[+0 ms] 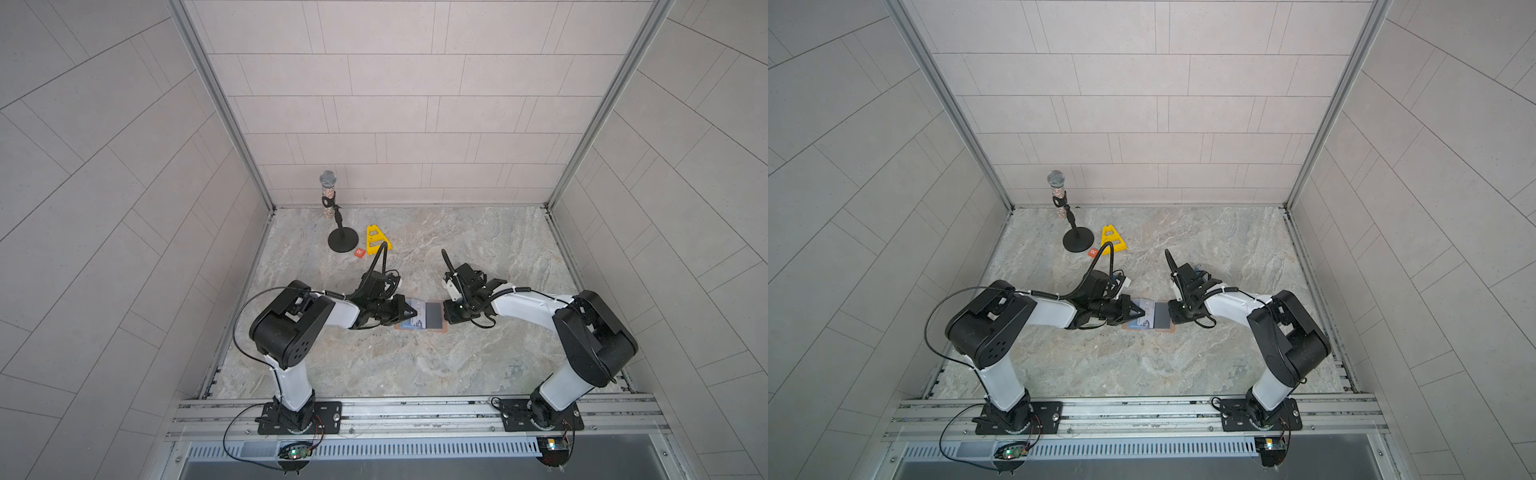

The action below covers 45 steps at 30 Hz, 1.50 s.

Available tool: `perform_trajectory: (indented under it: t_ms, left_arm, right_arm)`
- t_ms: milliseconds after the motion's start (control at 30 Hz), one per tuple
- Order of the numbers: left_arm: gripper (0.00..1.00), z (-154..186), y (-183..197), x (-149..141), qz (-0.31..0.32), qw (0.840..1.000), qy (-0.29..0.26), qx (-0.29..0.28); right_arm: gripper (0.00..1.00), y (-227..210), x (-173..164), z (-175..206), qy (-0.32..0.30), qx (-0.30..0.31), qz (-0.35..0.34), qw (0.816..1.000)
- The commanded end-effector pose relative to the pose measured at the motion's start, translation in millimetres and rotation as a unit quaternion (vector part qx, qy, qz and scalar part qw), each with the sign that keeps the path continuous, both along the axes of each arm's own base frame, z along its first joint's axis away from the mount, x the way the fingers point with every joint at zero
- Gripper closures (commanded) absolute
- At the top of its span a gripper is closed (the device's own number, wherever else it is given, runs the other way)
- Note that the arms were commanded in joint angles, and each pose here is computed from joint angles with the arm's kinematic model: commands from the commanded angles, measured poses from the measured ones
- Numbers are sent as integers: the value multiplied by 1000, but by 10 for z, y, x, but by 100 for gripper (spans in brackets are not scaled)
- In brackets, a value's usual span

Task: Insert credit cards into a card holder
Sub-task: Insert the credit card into the card slot.

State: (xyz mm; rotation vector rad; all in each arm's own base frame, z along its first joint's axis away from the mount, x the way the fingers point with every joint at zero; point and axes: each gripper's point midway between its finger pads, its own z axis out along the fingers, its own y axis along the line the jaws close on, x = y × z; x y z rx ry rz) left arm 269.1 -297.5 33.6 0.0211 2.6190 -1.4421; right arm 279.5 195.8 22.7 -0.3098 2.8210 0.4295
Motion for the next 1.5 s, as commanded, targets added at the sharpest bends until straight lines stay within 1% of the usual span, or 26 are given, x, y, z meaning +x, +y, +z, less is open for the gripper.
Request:
perform_trajectory:
  t_ms: [0, 333, 567, 900, 1333, 1467]
  left_arm:
    - [100, -94, 20, -37, 6, 1000, 7, 10]
    - [100, -145, 42, -36, 16, 1000, 12, 22]
    - [100, -167, 10, -43, 11, 1000, 12, 20]
    - [100, -165, -19, -31, 12, 1000, 12, 12]
    - [100, -217, -30, -46, 8, 1000, 9, 13]
    - [100, -255, -11, -42, 5, 1000, 2, 24]
  right_arm:
    - [83, -41, -66, -115, 15, -23, 3, 1000]
    - [83, -41, -54, -99, 14, -24, 4, 1000]
    - [83, -27, -58, -107, 15, -23, 6, 1000]
    - [91, -29, -83, -153, 21, -28, 8, 999]
    - [92, -3, -96, -162, 22, -26, 12, 999]
    - [92, -4, -109, -171, 24, -27, 13, 999]
